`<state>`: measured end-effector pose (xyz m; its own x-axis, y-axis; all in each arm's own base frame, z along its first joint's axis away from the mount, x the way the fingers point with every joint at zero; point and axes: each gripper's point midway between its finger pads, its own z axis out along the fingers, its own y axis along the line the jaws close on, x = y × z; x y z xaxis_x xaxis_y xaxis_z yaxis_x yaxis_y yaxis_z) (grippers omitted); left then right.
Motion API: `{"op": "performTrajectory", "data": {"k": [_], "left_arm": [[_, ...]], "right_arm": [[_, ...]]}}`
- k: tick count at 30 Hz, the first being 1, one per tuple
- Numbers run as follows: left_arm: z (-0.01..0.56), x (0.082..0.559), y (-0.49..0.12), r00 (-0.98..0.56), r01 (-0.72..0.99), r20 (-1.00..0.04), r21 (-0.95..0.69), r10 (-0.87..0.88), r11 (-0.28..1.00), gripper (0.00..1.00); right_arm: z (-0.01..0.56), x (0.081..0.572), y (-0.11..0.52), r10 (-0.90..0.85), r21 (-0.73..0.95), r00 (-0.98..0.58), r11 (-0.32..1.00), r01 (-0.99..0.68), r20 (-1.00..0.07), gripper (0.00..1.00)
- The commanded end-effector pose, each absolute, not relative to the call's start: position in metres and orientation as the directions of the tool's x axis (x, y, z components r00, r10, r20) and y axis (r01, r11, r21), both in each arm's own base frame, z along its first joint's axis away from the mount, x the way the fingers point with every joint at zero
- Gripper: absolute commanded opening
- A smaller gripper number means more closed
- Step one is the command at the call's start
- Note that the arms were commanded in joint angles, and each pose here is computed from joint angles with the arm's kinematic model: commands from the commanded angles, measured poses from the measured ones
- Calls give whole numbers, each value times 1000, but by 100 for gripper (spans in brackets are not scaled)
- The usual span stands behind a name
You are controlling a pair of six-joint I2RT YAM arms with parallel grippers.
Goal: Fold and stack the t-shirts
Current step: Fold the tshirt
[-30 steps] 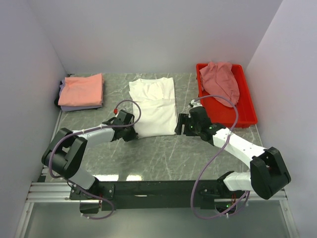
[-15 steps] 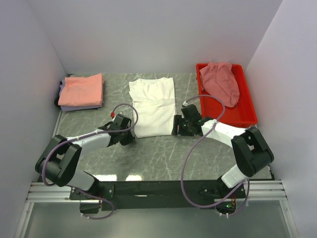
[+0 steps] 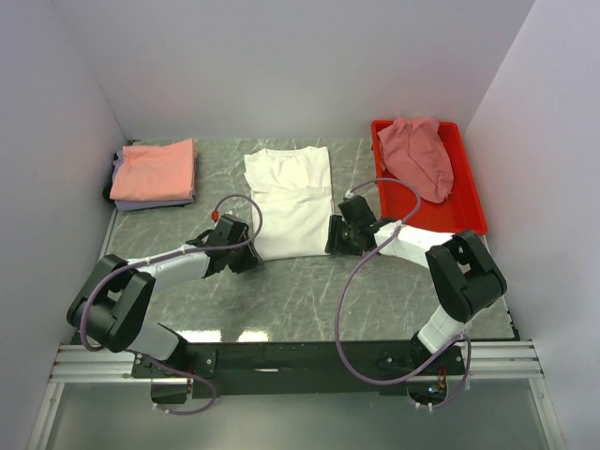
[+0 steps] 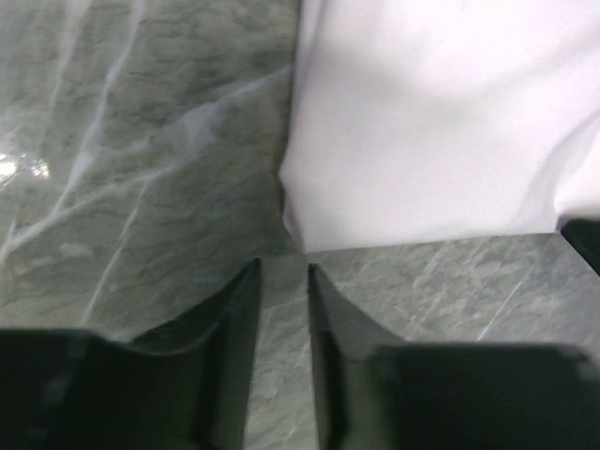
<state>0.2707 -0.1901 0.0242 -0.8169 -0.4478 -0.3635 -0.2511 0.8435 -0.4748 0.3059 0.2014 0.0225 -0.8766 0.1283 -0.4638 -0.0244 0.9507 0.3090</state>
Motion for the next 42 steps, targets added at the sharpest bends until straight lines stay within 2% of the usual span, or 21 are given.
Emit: {"op": "performTrajectory", "data": {"k": [1,4,11,14,15,17,18,23,28,29,30,35,39,42], "left_arm": [[51,288,-206,-794,-180,-403,-560,-456,808,35],[53,293,-206,-789,-169,-421,-551,-447,818,38],[40,306,-207,-803,-193,-416,-496,-427,847,34],[27,305,-207,-823,-215,-389,-461,-413,861,17],[24,305,-206,-825,-218,-386,-455,-412,863,7],[21,302,-205,-828,-225,-379,-450,-413,864,1],[20,300,-204,-830,-224,-378,-449,-411,865,1],[21,287,-198,-827,-222,-381,-456,-414,862,1],[30,257,-185,-830,-224,-373,-459,-415,860,1],[44,254,-187,-819,-201,-393,-487,-419,850,1],[49,249,-187,-816,-194,-397,-496,-420,846,1],[82,212,-180,-815,-150,-410,-535,-410,832,1],[134,193,-176,-775,-40,-475,-622,-417,782,1],[164,182,-167,-741,1,-509,-653,-438,757,1]], "right_arm": [[22,318,198,163,298,-866,955,17,-474,59],[23,319,197,173,303,-862,953,24,-476,54],[17,318,195,183,314,-869,949,34,-459,41],[12,318,195,185,318,-877,947,39,-443,28],[12,318,196,185,320,-877,947,38,-444,16],[10,317,196,183,322,-880,946,37,-438,6],[11,316,197,182,325,-881,945,33,-437,0],[19,298,198,158,357,-895,934,-1,-416,0],[31,256,198,96,401,-922,914,-68,-375,0],[43,250,202,79,418,-915,903,-102,-395,0],[43,235,201,53,420,-929,900,-114,-367,0],[76,186,209,-60,465,-929,853,-238,-364,0],[102,146,212,-128,508,-934,810,-293,-333,0],[135,129,216,-161,549,-919,759,-349,-361,0]]}}
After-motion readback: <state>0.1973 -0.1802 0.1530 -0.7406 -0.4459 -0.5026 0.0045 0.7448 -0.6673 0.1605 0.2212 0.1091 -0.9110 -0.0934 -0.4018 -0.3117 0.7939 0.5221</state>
